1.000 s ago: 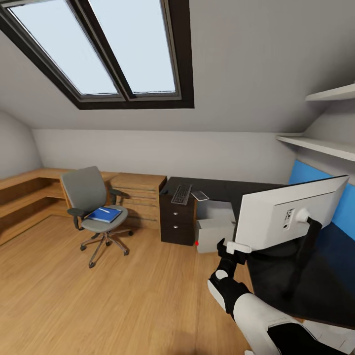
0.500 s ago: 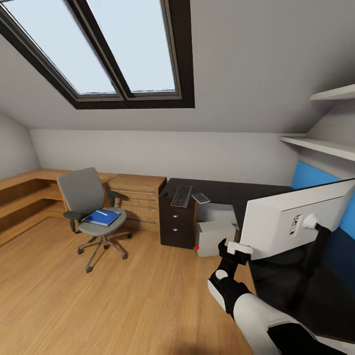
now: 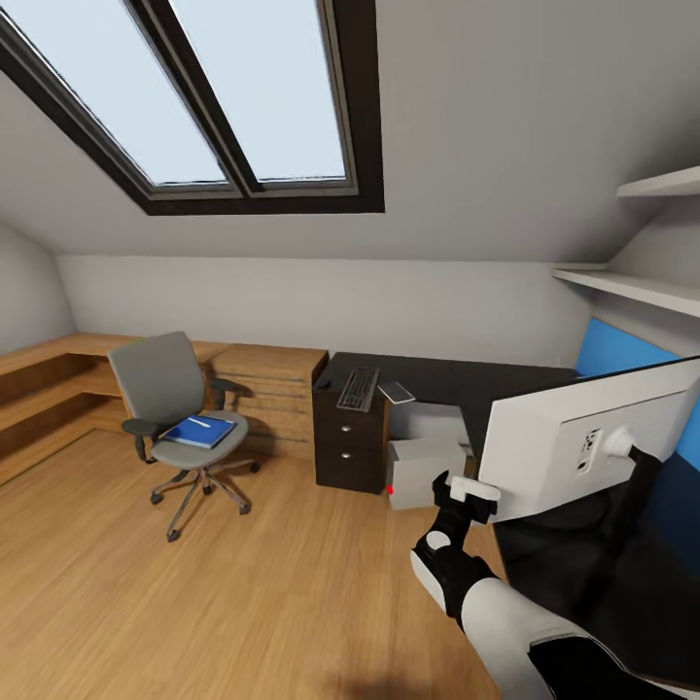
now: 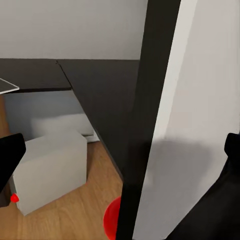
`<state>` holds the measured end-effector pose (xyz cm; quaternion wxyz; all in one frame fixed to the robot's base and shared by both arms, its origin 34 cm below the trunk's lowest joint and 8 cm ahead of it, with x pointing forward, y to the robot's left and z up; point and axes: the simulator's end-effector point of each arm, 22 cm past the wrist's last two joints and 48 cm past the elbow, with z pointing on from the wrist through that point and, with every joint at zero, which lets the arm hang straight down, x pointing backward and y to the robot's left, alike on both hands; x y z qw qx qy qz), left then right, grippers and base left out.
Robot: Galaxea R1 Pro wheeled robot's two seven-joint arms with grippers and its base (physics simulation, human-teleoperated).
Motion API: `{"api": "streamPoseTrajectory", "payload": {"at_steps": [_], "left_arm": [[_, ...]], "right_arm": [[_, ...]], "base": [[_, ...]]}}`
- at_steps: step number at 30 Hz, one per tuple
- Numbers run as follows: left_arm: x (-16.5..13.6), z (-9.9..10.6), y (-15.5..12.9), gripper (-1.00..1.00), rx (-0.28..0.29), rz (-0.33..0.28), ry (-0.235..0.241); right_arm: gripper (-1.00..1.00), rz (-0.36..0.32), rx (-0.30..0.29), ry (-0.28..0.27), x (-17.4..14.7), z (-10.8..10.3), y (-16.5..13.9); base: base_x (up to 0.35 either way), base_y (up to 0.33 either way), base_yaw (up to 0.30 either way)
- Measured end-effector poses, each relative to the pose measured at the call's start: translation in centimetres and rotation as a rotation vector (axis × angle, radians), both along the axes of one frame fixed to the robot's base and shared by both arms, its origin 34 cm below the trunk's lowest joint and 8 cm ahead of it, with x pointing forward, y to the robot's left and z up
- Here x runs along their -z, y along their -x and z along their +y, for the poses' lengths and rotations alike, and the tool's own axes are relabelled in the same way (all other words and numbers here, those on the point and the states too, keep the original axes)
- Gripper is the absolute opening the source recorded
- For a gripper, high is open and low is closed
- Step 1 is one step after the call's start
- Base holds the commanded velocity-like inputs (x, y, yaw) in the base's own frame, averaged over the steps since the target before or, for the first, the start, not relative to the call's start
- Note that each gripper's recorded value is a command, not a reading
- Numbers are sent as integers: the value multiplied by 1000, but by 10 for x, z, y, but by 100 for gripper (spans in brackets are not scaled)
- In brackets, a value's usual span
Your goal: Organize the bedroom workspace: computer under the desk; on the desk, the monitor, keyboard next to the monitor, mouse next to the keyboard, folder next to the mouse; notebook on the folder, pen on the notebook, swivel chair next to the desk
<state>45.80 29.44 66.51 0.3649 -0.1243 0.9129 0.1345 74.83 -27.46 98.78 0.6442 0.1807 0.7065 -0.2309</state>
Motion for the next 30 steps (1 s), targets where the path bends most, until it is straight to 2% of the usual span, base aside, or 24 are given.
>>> {"api": "streamPoseTrajectory", "payload": {"at_steps": [5,14,23,30], "left_arm": [[0,0,0,100,0,0,0],[0,0,0,100,0,0,0],[0,0,0,100,0,0,0],[0,0,0,100,0,0,0]], "right_arm": [[100,12,20,10,1,-12,1],[100,43,47,18,1,-27,0],[100,103,150,-46,9,-64,8],[100,107,180,-65,7,-74,9]], "base": [[159,0,0],[26,0,0],[1,0,0],[0,0,0]]}}
